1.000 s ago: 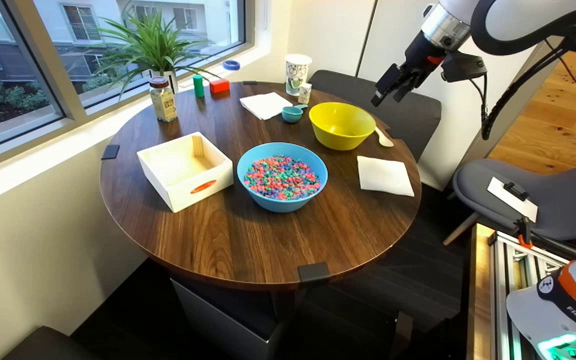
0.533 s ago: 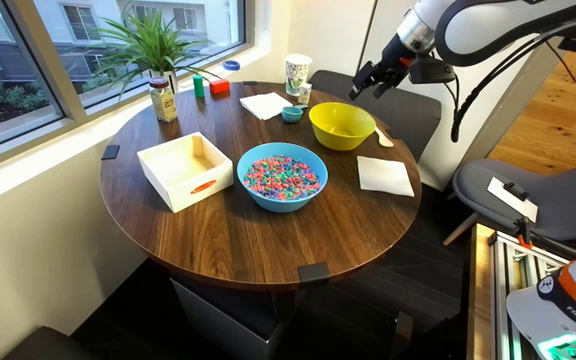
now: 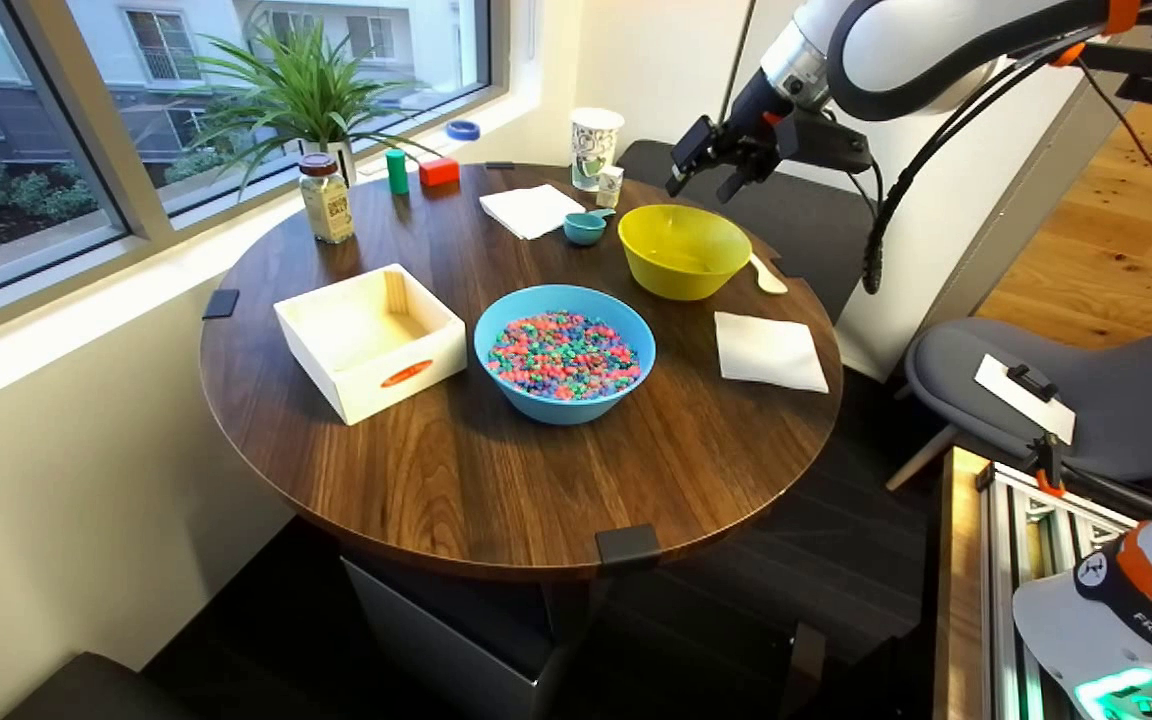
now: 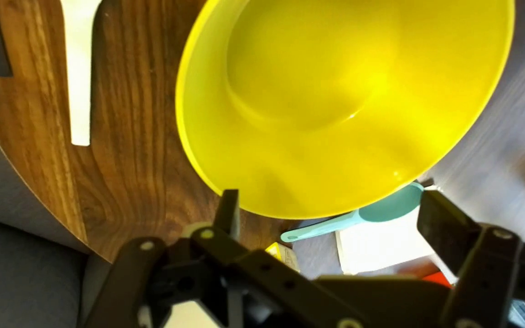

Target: Pick up the yellow bowl and place it upside down on the table

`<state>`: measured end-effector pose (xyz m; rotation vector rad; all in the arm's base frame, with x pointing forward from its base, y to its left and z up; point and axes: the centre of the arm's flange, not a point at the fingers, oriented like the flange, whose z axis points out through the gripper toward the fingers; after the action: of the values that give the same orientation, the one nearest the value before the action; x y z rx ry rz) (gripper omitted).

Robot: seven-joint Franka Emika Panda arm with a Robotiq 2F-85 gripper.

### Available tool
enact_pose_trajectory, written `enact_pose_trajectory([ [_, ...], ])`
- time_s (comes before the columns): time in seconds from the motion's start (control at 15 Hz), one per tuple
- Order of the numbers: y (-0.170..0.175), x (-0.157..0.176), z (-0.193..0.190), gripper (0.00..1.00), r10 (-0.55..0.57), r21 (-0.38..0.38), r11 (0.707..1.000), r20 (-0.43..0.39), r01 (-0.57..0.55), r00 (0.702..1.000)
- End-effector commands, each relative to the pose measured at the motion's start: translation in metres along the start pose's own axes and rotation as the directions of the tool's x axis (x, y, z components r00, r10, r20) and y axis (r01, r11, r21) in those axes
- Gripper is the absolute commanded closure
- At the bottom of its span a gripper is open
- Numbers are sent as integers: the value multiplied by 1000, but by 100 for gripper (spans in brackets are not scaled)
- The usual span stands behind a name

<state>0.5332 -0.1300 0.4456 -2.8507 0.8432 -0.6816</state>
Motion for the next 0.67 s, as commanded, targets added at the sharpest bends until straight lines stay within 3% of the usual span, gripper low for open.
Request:
enact_pose_trajectory([
  [0.0, 0, 0, 0, 0, 1, 1, 1000, 0, -1, 1000],
  [0.13, 0, 0, 0, 0, 2, 2, 1000, -1, -2, 1000],
  [0.27, 13, 4, 5, 0, 76, 2, 997, -15, -76, 997],
  [0.6, 26, 17, 5, 0, 67, 29, 997, -74, -65, 995],
])
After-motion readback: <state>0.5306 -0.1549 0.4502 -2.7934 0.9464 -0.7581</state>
